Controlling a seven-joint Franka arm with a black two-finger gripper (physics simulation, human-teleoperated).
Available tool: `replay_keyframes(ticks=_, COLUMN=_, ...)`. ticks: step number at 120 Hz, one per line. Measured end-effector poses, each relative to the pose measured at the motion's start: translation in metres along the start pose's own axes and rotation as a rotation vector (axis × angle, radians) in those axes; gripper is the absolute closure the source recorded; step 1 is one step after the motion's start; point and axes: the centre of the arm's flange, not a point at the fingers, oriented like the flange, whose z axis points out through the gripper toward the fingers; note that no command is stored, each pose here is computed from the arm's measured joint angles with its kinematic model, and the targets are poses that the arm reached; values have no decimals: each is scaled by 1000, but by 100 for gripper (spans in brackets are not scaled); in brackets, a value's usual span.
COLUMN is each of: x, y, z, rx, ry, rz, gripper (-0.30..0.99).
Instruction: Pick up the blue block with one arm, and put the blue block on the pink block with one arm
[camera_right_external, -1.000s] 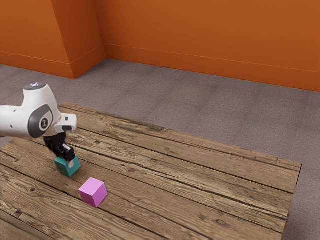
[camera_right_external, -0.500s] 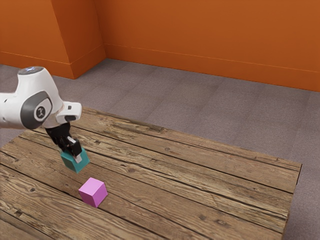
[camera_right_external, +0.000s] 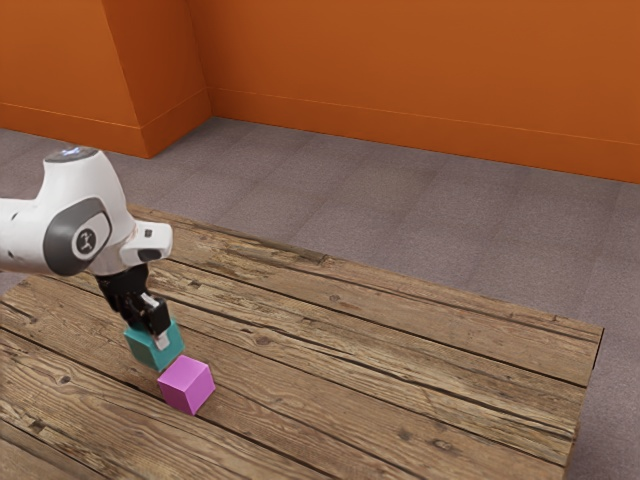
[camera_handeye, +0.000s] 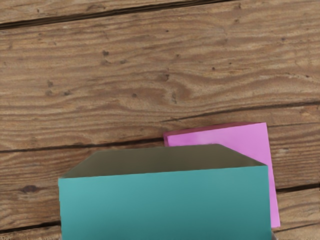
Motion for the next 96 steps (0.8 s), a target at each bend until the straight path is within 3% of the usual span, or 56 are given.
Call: replay_keyframes(ticks=96, x=6, y=35, z=8, rx=-32, ry=-5, rz=-44, gripper=38)
